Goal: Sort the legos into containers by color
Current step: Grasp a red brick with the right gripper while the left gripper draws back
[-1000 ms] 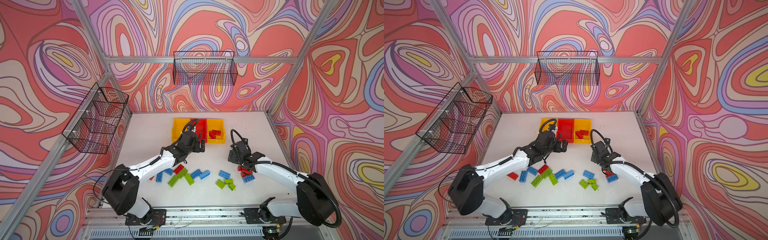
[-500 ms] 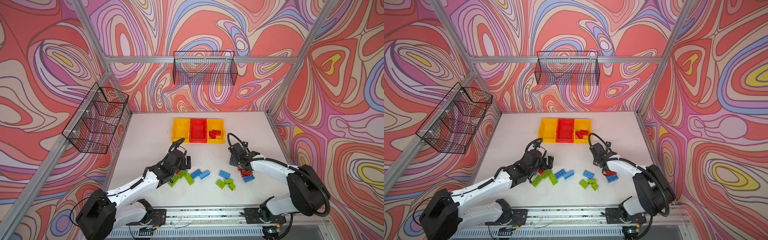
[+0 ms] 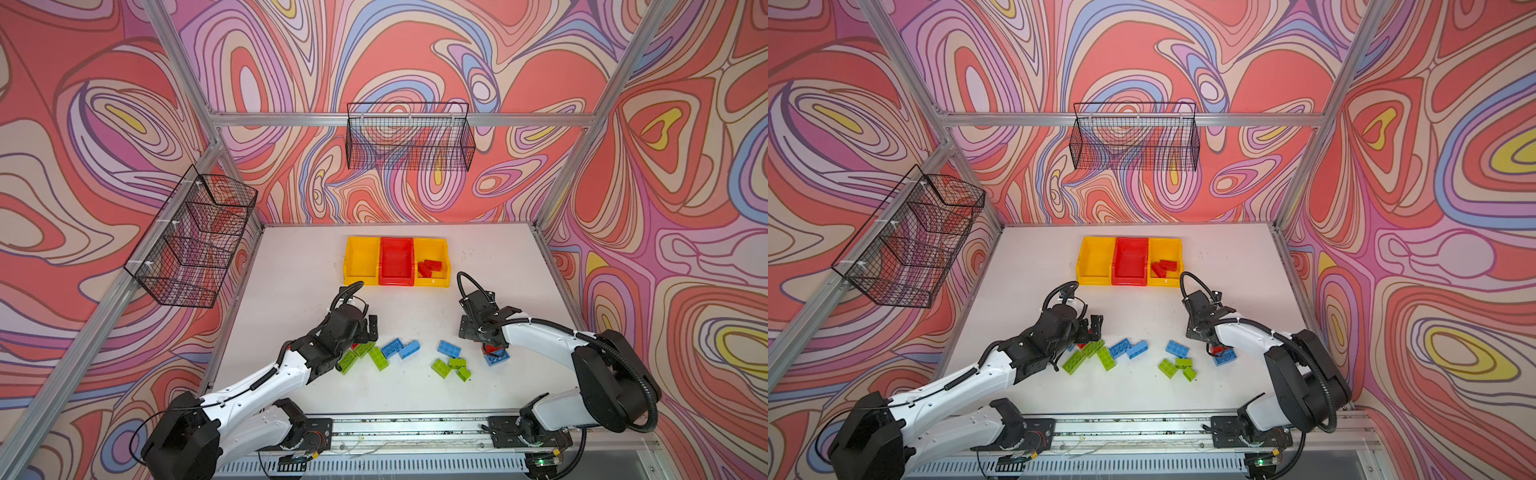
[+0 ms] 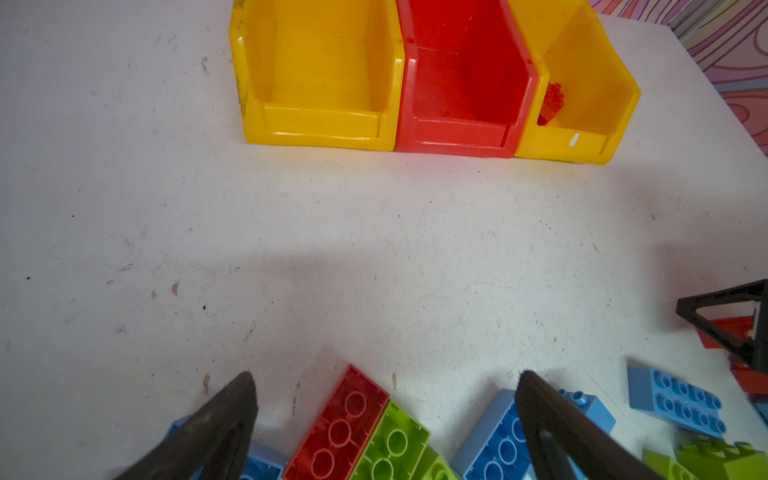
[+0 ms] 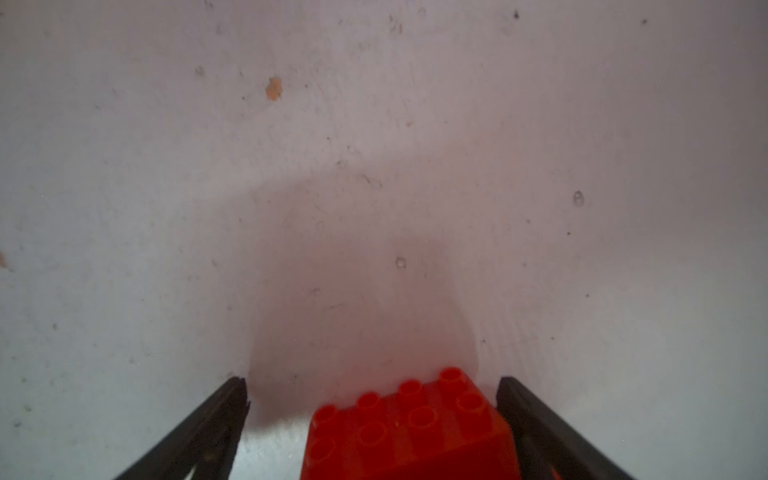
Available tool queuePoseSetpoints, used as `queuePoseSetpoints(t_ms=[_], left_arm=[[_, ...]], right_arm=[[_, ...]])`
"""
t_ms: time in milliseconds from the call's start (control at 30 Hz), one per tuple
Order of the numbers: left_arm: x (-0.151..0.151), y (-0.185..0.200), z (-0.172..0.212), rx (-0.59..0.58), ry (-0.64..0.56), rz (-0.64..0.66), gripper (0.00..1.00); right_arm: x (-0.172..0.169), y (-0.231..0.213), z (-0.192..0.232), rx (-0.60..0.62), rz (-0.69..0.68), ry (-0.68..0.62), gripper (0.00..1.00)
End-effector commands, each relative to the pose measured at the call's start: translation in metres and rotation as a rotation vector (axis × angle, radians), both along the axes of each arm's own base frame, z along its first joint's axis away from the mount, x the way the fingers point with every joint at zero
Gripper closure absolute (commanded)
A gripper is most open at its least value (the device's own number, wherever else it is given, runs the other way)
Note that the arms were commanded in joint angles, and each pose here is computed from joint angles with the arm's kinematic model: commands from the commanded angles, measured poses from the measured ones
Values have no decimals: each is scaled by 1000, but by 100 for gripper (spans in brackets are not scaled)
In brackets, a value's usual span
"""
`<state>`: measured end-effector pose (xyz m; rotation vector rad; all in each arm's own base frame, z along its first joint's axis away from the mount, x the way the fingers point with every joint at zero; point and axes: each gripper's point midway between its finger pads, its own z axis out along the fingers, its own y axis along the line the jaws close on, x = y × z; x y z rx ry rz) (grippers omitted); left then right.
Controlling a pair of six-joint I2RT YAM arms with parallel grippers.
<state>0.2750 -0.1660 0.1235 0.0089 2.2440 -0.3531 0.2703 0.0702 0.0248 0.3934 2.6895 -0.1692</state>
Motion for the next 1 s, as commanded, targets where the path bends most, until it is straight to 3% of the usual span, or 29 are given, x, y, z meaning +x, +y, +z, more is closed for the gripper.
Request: queuePoseSetpoints(t_ms=[0, 600, 967], left_arm=[[-5, 9, -5, 23, 15, 22, 0], [-13, 16, 0, 11, 24, 40, 0], [-15, 18, 4, 5, 19, 38, 0]], right_arm=[[-2, 7, 5, 57, 7, -5, 3], [-12, 19, 2, 136, 52, 22, 24], [-5, 27, 9, 166, 62, 8, 42]])
